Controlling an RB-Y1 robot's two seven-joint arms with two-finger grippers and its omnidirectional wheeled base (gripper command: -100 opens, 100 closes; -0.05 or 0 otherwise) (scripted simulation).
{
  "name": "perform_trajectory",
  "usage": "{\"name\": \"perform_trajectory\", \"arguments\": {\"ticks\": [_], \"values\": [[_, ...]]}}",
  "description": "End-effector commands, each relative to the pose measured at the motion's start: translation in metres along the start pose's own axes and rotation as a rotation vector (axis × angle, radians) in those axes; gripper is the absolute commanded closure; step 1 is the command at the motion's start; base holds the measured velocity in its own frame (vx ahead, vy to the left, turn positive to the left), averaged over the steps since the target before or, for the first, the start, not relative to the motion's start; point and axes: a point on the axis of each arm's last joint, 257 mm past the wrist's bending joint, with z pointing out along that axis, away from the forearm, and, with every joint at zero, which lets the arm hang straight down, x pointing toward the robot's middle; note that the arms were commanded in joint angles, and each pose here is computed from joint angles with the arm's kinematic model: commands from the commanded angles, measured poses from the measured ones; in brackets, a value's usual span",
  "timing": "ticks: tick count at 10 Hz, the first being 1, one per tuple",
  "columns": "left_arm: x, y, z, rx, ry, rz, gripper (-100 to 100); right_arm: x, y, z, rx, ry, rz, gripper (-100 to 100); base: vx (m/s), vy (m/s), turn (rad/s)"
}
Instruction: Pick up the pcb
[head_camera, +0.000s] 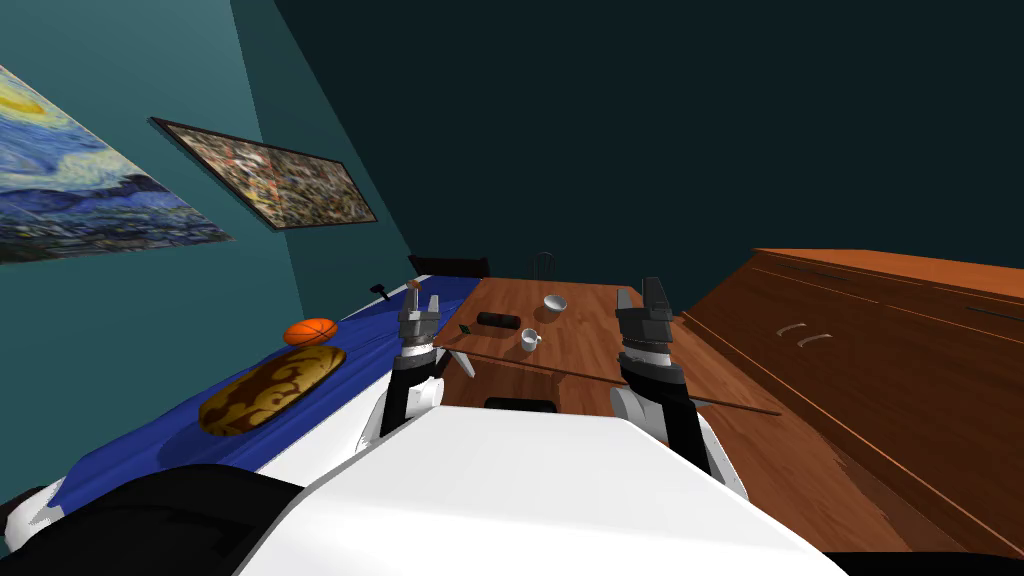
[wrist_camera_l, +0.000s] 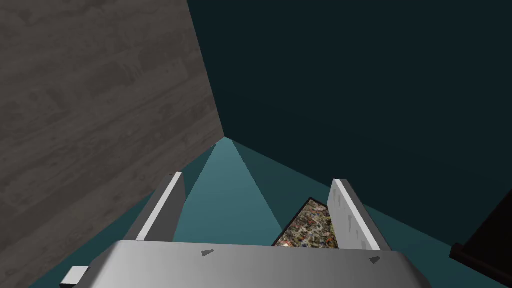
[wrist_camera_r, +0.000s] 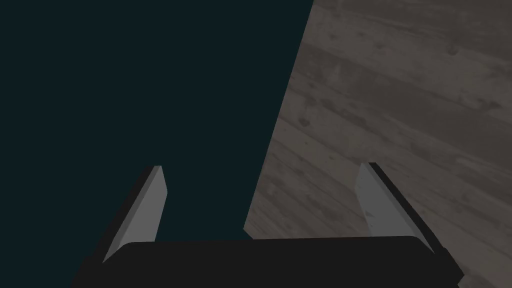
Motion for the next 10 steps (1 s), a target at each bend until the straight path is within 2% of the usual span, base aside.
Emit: {"name": "perform_trajectory", "arguments": {"ticks": [1,5,6,8,9,10], "values": [[0.002,0.016,-0.005,-0.034,0.037,0.028,-100,0.0,0.0,0.0,0.0,0.0,0.0,0,-0.01,0.034,-0.066],[-0.002,0.06,-0.022,-0.124,0.083,0.093,-100,0.0,0.0,0.0,0.0,0.0,0.0,0,-0.008,0.102,-0.103],[-0.003,0.064,-0.024,-0.135,0.082,0.094,-100,0.0,0.0,0.0,0.0,0.0,0.0,0,-0.004,0.091,-0.035],[-0.01,0.092,-0.039,-0.193,0.094,0.133,-100,0.0,0.0,0.0,0.0,0.0,0.0,0,-0.007,0.077,-0.111],[-0.01,0.095,-0.041,-0.201,0.093,0.133,-100,0.0,0.0,0.0,0.0,0.0,0.0,0,-0.012,0.081,-0.052],[-0.014,0.111,-0.05,-0.233,0.097,0.154,-100,0.0,0.0,0.0,0.0,0.0,0.0,0,-0.014,0.089,-0.089]]}}
